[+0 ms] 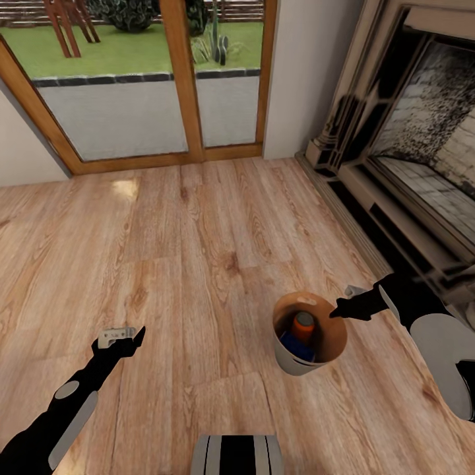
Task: Put the three can of soda from the living room inside the tash can in the kitchen.
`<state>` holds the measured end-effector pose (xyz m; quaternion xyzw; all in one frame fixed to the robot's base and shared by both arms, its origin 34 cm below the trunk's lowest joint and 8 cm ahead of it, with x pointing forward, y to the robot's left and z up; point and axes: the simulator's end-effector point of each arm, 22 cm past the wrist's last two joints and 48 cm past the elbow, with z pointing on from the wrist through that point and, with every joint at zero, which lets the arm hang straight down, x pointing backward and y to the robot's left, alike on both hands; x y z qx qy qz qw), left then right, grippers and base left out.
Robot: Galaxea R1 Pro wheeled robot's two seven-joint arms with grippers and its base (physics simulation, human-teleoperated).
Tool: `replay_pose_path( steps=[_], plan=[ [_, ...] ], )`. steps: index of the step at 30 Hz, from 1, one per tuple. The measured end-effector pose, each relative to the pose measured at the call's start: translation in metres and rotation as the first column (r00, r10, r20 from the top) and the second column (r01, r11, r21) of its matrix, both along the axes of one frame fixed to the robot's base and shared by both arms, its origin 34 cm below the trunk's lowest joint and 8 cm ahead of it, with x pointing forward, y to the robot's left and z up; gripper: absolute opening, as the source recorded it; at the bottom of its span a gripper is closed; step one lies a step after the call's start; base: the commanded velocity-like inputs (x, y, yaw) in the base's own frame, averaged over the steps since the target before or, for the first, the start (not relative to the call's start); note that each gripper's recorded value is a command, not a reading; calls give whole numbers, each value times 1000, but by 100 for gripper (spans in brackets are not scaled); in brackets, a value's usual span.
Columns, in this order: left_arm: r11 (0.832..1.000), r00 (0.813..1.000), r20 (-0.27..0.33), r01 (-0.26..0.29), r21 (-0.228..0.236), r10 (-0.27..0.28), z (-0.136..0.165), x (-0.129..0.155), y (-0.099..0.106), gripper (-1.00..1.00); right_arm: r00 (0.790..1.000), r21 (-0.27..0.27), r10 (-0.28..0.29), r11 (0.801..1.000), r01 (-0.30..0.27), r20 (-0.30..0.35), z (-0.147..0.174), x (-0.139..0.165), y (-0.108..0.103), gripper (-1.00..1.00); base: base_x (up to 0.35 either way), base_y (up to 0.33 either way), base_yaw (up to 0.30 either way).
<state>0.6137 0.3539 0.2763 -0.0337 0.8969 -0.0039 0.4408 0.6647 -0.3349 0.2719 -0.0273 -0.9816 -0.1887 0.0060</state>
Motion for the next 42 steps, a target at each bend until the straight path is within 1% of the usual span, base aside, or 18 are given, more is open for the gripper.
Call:
replay_pose_path(
  steps=[5, 10, 13, 17, 22, 29, 31, 34, 35, 42],
  plan=[
    [1000, 1000, -1, 0, 0, 0, 0, 0, 0, 100, 1000, -1, 4, 1000, -4, -3, -1, -2, 0, -100, 0, 0, 0],
    [1000, 1000, -1, 0, 0, 0, 0, 0, -1, 100, 1000, 37, -10, 999, 10, 2, 3, -1, 2, -100, 0, 0, 0],
    [1000, 1000, -10, 1, -1, -1, -5, -3, -1, 100, 1000, 37, 1, 999, -2, 13, -1, -1, 0, -100, 0, 0, 0],
    [1000, 999, -34, 0, 0, 0, -16, -9, 0, 100, 1000, 32, 12, 999, -12, 8, -9, -3, -2, -100, 0, 0, 0],
    [1000, 999, -43, 0, 2, 0, -20, -12, 0, 100, 1000, 45, 3, 999, -4, 12, -8, -2, 1, -100, 0, 0, 0],
    [1000, 999, -45, 0, 2, 0, -20, -12, 0, 100, 1000, 39, 9, 999, -9, 13, -8, -2, -1, -100, 0, 0, 0],
    [1000, 999, -54, 0, 2, 0, -25, -14, 0, 100, 1000, 47, 3, 999, -3, 4, -13, -4, 1, -100, 0, 0, 0],
    [1000, 998, -68, -1, 2, 1, -33, -18, 1, 100, 1000, 42, 8, 999, -7, -7, -21, -7, 0, -100, 0, 0, 0],
    [1000, 997, -72, -1, 2, 1, -34, -19, 1, 100, 1000, 44, 2, 999, -1, -10, -21, -7, -1, -100, 0, 0, 0],
    [1000, 997, -73, -1, 2, 1, -35, -20, 1, 100, 1000, 44, 1, 999, -1, -10, -21, -7, -1, -100, 0, 0, 0]
  ],
)
